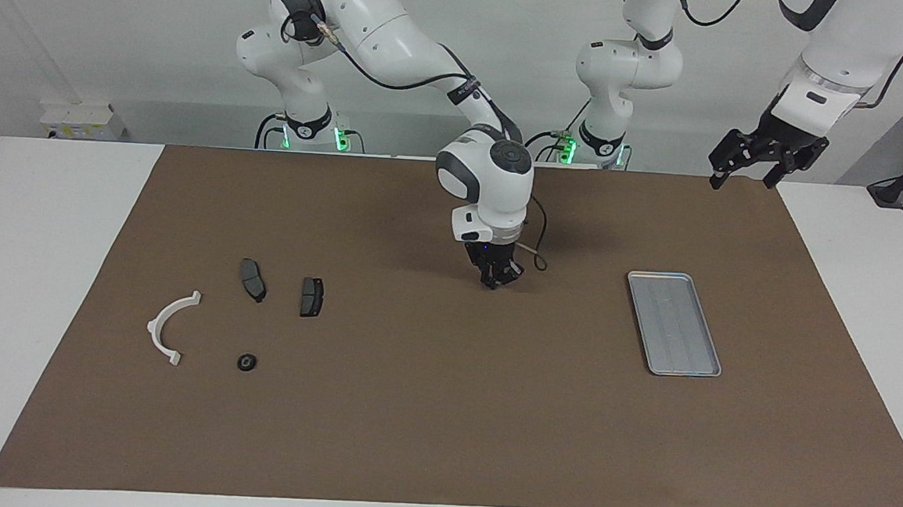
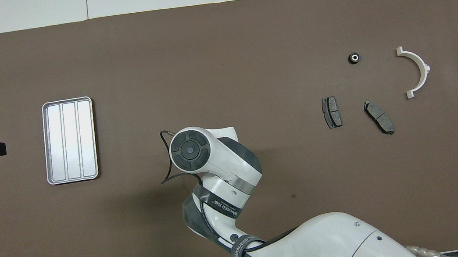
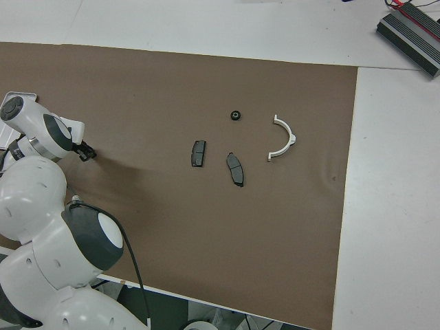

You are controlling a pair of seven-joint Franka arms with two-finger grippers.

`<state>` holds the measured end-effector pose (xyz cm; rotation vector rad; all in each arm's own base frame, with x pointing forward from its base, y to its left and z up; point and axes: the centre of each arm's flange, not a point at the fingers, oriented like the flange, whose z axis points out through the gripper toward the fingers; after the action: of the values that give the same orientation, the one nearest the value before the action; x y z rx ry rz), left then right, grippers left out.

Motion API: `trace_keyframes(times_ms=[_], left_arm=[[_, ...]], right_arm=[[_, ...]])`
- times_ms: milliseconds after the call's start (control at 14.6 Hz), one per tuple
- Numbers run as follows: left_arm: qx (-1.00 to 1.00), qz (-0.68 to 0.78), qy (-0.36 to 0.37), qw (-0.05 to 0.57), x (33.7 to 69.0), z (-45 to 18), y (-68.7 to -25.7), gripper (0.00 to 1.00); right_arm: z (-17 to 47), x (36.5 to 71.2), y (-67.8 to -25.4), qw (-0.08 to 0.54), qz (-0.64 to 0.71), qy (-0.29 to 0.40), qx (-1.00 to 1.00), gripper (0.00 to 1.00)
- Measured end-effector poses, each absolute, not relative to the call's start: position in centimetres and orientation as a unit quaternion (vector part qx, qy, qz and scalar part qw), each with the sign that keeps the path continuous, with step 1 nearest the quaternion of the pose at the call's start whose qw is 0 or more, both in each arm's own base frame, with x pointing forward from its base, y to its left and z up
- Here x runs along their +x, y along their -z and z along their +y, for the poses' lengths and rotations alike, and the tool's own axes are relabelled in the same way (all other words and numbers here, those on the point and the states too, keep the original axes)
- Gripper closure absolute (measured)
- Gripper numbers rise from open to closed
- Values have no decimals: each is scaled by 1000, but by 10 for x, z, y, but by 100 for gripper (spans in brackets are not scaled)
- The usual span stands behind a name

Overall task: Place bearing gear from tray to pile
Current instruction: 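Carry the bearing with the right gripper toward the white arc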

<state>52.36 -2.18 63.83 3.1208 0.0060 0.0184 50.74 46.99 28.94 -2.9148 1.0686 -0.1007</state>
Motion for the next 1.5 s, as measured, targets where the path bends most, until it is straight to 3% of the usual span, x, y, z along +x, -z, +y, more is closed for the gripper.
trace_keyframes(times_ms=[342, 615, 1093, 1503], left_arm=[[999, -29, -22, 12, 525, -56, -631, 0], [999, -29, -19, 11, 522, -55, -628, 0], [999, -27, -20, 12, 519, -53, -629, 0], [999, -24, -20, 12, 520, -50, -629, 0]], right_arm=[[467, 511, -296, -4, 340, 29, -940, 75], [441, 546, -343, -28, 302, 27, -952, 75], [280, 618, -443, -52, 145, 14, -988, 75], [148, 661, -425, -52, 48, 0, -998, 75]])
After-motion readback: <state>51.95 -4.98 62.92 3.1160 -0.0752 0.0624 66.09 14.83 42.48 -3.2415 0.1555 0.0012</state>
